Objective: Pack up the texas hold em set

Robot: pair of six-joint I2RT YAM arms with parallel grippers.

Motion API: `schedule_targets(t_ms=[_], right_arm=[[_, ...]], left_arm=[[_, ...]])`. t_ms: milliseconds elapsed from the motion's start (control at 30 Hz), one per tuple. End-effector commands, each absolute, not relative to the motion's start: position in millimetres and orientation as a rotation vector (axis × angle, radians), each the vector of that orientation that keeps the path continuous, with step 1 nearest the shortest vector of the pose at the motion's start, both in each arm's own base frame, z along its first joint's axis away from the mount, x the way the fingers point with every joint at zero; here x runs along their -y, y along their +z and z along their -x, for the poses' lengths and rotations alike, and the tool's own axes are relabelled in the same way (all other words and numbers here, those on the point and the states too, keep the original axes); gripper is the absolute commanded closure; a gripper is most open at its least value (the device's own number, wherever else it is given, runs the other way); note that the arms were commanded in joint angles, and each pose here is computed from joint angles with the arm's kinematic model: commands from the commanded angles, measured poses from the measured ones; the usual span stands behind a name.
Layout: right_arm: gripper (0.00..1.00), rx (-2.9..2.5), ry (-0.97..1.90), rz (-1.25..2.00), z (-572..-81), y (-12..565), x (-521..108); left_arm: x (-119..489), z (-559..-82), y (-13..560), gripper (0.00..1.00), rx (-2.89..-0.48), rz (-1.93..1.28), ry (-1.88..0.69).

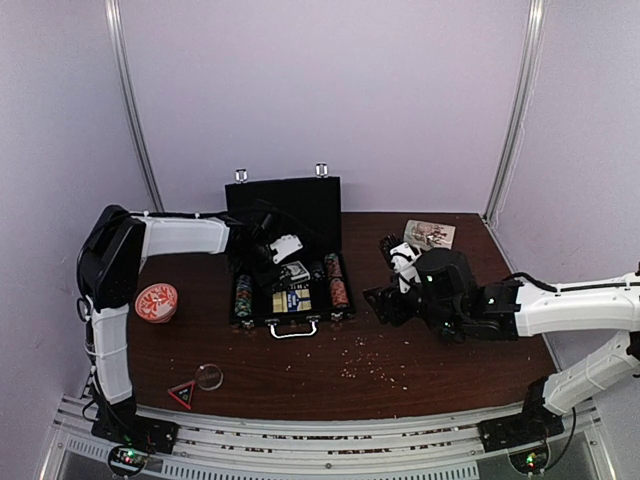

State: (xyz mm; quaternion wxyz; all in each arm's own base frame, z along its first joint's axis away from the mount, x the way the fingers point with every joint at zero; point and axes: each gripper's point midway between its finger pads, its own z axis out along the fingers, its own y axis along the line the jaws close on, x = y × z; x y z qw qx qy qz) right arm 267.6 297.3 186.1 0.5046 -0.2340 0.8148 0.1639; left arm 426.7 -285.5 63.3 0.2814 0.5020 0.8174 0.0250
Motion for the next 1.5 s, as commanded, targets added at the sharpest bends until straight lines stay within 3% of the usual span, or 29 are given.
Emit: schedule_targets(t_ms=[0, 333, 500, 667, 967, 1467], right_arm=[[0.3, -1.966, 0.396, 0.553, -269, 184, -296], [0.3, -1.969, 0.395, 0.552, -270, 183, -296], [0.3, -1.969, 0.388, 0.549, -271, 183, -295], [0.3, -1.971, 0.399, 0.553, -270, 182, -297], [0.3, -1.961, 0.401, 0.49, -273, 189, -290], [0.29, -1.854, 0.415, 0.326, -274, 222, -256]], left_arm=[[267, -442, 73, 0.03, -2.172, -1.279, 0.252], [246, -460, 90, 0.03, -2.141, -1.147, 0.431], [270, -431, 106, 0.02, -2.15, -1.16, 0.127], [282, -424, 140, 0.03, -2.207, -0.959, -0.222], [260, -434, 115, 0.22, -2.464, -0.412, -0.489], [261, -439, 78, 0.53, -2.547, -0.397, -0.458]])
